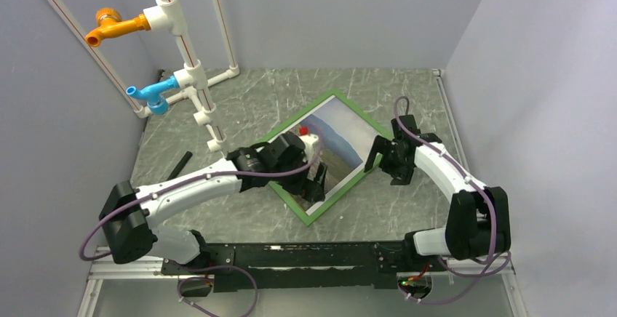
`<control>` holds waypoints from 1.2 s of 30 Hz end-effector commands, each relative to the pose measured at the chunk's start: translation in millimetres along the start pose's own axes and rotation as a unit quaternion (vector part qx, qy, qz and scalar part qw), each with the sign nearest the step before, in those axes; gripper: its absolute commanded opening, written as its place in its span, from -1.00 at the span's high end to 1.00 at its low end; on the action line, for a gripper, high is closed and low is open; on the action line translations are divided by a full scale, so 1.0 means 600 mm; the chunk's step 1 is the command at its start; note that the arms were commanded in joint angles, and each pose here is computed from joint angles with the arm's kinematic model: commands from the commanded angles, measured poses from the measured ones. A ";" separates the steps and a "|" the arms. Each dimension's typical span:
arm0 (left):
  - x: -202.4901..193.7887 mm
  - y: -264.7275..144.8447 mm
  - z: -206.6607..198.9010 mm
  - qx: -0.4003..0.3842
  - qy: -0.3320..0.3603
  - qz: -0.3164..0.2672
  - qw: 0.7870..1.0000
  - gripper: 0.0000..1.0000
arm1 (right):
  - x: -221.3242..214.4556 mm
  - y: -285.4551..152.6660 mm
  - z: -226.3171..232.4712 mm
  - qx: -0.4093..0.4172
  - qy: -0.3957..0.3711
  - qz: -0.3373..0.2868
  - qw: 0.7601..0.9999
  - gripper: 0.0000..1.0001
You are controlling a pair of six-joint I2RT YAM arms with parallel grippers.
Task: Put the photo into the frame
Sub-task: Adjust the photo frame at the center of the board.
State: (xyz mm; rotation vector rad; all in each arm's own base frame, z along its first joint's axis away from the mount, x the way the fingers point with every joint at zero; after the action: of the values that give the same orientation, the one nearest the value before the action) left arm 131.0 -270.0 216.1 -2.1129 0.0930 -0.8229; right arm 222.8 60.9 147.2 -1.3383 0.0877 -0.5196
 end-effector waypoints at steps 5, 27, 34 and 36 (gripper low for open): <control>0.018 -0.065 0.048 0.044 -0.045 -0.063 0.996 -0.99 | -0.028 0.019 0.046 0.055 0.014 0.003 0.998 -0.98; -0.018 -0.081 0.094 0.080 -0.081 -0.065 0.991 -0.99 | -0.022 0.095 0.067 -0.032 -0.069 0.024 0.997 1.00; -0.026 -0.068 0.120 0.086 -0.106 -0.061 0.989 -0.99 | 0.030 0.081 0.053 -0.141 -0.128 -0.043 0.981 1.00; -0.030 -0.061 0.128 0.086 -0.115 -0.057 0.988 -0.99 | 0.051 0.080 0.052 -0.178 -0.138 -0.064 0.972 1.00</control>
State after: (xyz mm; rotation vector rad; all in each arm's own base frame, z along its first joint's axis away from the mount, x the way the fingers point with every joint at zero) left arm 150.5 -189.2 204.6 -2.0113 -0.1800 -0.6530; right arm 255.9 112.5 110.2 -1.4566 -0.0287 -0.3905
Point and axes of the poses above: each gripper's point midway between its finger pads, its own y axis out along the fingers, its own z axis along the line the jaws close on, x = y × z, the point moved 9 cm from there along -y, back along the fingers
